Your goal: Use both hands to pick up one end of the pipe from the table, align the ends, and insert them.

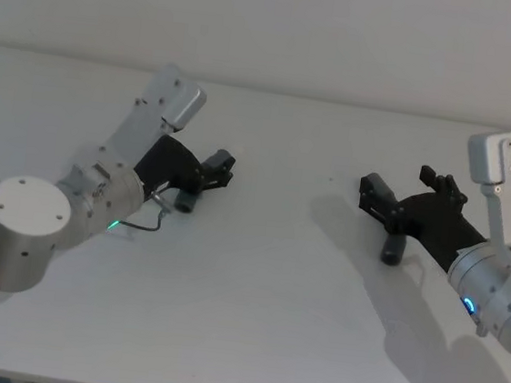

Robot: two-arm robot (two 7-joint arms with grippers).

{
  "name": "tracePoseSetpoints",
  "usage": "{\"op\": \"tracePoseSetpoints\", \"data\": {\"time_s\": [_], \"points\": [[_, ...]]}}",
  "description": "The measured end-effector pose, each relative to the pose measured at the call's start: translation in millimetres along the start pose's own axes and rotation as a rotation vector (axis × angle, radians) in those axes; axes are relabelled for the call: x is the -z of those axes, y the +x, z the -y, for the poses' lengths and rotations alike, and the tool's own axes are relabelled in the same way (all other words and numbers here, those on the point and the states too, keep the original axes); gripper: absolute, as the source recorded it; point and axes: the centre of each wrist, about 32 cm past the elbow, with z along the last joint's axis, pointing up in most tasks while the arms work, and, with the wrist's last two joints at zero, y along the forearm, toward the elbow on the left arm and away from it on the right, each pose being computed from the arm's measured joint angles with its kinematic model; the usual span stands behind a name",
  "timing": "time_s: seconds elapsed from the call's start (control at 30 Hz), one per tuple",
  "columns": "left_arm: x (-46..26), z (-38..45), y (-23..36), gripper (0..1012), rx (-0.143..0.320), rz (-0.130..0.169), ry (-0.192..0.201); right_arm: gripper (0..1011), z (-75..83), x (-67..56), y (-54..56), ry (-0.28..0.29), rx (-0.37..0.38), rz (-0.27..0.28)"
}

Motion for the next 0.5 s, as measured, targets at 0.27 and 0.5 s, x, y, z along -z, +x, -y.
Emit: {"op": "tracePoseSetpoints", "data": {"time_s": [0.27, 0.5], "points": [[-7.3, 0.1, 2.9, 1001, 0.0, -0.04, 0.044, 1004, -1.3, -2.9, -1.4, -0.016, -0.005, 0.004], [-10.8, 0.3, 3.0, 1001, -0.008, -0.109, 0.082, 1004, -1.9, -4.2, -2.0, -0.025, -0.007, 0.005]]}}
